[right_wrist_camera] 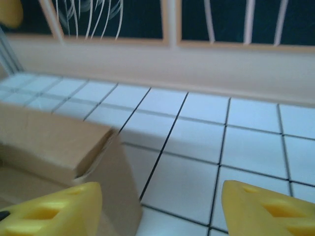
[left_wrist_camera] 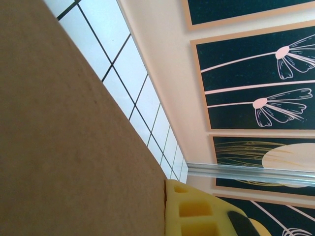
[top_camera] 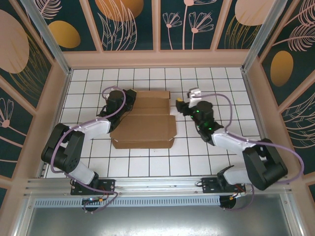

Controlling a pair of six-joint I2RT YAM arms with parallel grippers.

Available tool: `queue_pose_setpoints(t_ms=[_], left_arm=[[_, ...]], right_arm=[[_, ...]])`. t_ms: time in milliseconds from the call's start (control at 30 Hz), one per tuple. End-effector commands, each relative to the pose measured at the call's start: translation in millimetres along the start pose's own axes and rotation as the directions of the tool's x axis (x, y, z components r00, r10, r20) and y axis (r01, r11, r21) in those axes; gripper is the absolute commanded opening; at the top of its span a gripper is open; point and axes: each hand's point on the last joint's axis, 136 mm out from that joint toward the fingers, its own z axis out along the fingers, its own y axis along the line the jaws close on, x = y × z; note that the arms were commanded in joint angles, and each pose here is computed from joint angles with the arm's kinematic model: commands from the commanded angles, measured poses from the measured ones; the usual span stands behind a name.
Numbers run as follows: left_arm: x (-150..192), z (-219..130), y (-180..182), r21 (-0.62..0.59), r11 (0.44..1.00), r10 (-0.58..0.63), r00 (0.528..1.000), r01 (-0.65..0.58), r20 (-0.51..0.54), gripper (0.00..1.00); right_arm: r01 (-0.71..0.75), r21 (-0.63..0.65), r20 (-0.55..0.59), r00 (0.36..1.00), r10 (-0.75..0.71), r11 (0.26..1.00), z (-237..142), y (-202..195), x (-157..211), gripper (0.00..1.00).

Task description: Fold the paper box

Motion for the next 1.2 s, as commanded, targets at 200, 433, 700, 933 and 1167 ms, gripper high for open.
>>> queue_pose_setpoints(t_ms=[200, 433, 700, 933, 1167], left_arm=[[5.5, -3.0, 23.6, -0.117, 0.992, -0.039, 0.999, 0.041, 0.016, 0.00], [-0.5, -10.8, 30.8, -0.176, 0.982, -0.056, 0.996, 0.067, 0.065, 0.00], [0.4, -15.2, 37.4, -0.217, 0.971, -0.086, 0.993, 0.102, 0.080, 0.00], [-2.1, -14.8, 44.0, -0.259, 0.960, -0.086, 0.991, 0.109, 0.099, 0.00], [-1.6, -12.4, 46.6, -0.276, 0.953, -0.102, 0.989, 0.127, 0.103, 0.00]], right_arm=[[0.150, -0.193, -0.120, 0.977, -0.175, 0.970, 18.3, 39.2, 47.1, 0.65], [0.203, -0.206, -0.192, 0.951, -0.243, 0.957, 47.6, 49.7, 76.3, 0.64], [0.235, -0.155, -0.260, 0.927, -0.270, 0.959, 84.8, 47.1, 91.4, 0.52], [0.210, -0.125, -0.286, 0.928, -0.238, 0.970, 100.1, 45.1, 102.0, 0.39], [0.217, -0.095, -0.312, 0.920, -0.236, 0.972, 103.3, 45.8, 114.2, 0.30]])
